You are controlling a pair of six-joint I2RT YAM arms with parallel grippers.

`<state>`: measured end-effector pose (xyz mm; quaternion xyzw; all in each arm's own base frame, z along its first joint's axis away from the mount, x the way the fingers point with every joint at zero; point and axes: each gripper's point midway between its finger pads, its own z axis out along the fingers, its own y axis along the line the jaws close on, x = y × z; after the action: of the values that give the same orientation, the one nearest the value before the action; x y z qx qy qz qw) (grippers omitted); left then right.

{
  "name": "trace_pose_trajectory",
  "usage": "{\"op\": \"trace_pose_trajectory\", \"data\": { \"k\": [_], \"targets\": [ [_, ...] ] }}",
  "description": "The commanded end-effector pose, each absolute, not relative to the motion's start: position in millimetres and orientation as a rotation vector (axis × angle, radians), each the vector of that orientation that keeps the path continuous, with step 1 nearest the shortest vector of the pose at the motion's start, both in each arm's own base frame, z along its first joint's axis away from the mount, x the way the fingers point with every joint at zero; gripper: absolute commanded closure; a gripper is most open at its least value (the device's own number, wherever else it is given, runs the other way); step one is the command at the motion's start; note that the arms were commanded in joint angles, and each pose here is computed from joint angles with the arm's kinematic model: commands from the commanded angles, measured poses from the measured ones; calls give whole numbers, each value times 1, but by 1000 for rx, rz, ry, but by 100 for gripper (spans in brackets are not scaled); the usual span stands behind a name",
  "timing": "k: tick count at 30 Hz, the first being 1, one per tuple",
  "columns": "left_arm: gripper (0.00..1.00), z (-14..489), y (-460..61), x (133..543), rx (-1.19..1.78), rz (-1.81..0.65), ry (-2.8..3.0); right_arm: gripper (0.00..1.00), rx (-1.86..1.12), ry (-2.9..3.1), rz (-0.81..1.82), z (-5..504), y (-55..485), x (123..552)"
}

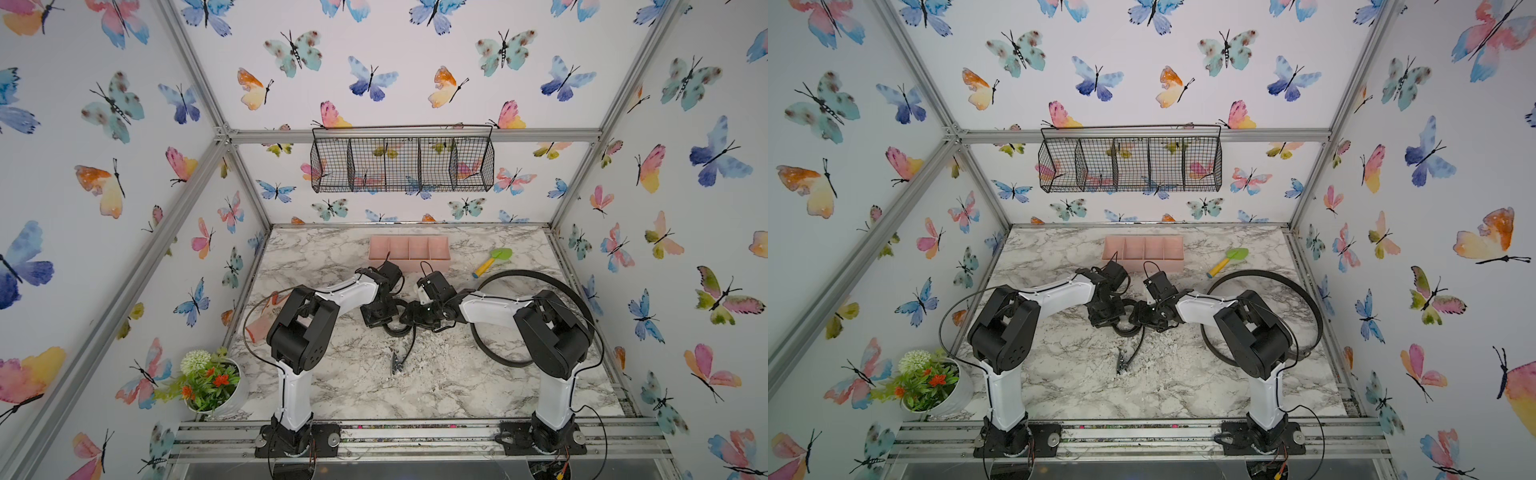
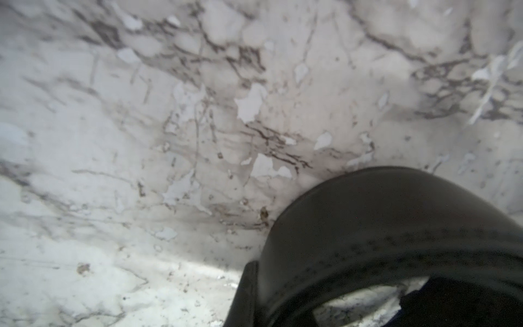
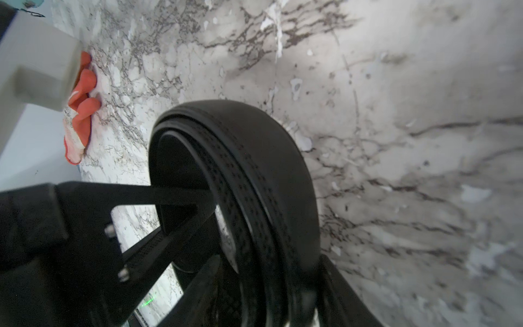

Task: Place the belts into the storage roll
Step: Roll the belt at the center of the board.

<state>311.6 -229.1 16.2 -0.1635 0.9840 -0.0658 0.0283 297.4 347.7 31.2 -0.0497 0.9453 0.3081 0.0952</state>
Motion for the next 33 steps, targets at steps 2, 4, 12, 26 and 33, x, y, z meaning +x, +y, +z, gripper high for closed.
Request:
{"op": "trace_pose_trajectory", "data": {
  "k": [2, 4, 12, 26, 33],
  "targets": [
    [100, -34, -230, 262, -525, -34, 3227, 46, -191, 2880, 806, 29, 346, 280],
    [100, -37, -229, 258, -549, -10, 3234, 46, -185, 2889, 793, 29, 347, 279],
    [100, -33, -230, 255, -532, 7, 3221, 63, -191, 2911, 729, 17, 350, 281],
    [100, -26, -245, 244, -318, -220, 3267, 97, -291, 2856, 614, 13, 344, 293],
    [92, 8, -255, 246, -264, -575, 3159, 97, -346, 2814, 647, 22, 344, 291]
  ]
}}
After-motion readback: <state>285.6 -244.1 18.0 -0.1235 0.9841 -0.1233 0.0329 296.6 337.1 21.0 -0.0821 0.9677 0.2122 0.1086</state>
